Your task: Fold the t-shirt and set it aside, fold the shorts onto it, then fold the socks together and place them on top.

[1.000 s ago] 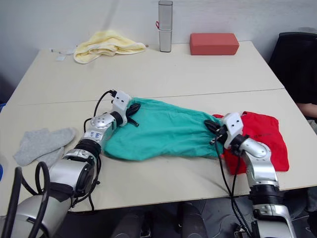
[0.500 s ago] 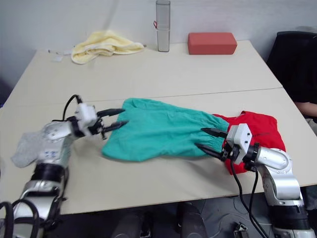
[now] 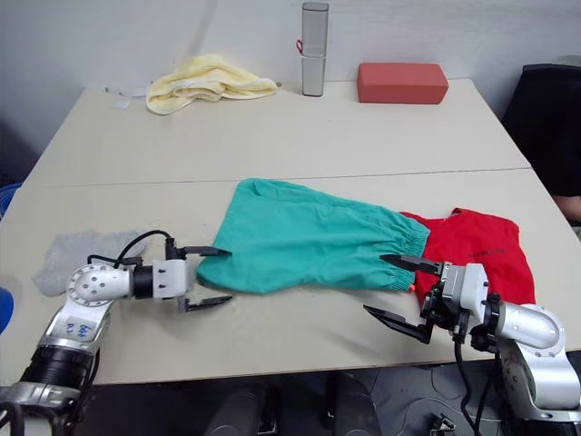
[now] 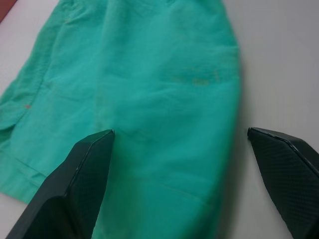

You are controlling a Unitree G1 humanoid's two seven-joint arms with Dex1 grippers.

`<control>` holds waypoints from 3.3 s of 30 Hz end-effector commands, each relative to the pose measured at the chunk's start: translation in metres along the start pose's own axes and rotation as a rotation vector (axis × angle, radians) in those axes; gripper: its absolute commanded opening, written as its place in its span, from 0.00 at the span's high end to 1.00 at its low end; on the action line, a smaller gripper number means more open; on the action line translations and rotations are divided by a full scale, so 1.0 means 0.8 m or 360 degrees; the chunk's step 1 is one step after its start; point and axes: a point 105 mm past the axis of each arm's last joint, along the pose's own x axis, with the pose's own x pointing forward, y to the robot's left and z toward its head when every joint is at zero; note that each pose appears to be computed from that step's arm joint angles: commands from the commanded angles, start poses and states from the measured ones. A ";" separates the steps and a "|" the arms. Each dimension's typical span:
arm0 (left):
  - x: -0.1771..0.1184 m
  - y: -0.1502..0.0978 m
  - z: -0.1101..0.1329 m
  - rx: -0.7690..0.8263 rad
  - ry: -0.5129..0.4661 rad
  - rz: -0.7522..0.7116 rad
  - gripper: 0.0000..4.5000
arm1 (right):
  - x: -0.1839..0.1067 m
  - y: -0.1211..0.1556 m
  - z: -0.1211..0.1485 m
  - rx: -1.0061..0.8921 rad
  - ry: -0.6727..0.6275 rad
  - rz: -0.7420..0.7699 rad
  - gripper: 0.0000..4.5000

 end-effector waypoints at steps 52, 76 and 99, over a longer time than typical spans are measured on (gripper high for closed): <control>0.008 0.028 0.085 -0.0826 -0.0658 -0.0134 0.95 | -0.029 0.025 -0.042 0.1974 0.0236 -0.0956 0.00; 0.106 -0.011 0.018 -0.0917 -0.0172 -0.0163 1.00 | 0.031 -0.016 -0.077 0.2123 -0.0024 -0.1331 0.13; 0.087 -0.001 0.003 -0.1014 -0.0116 0.0020 1.00 | 0.088 -0.037 0.018 0.0105 -0.0079 -0.0778 0.99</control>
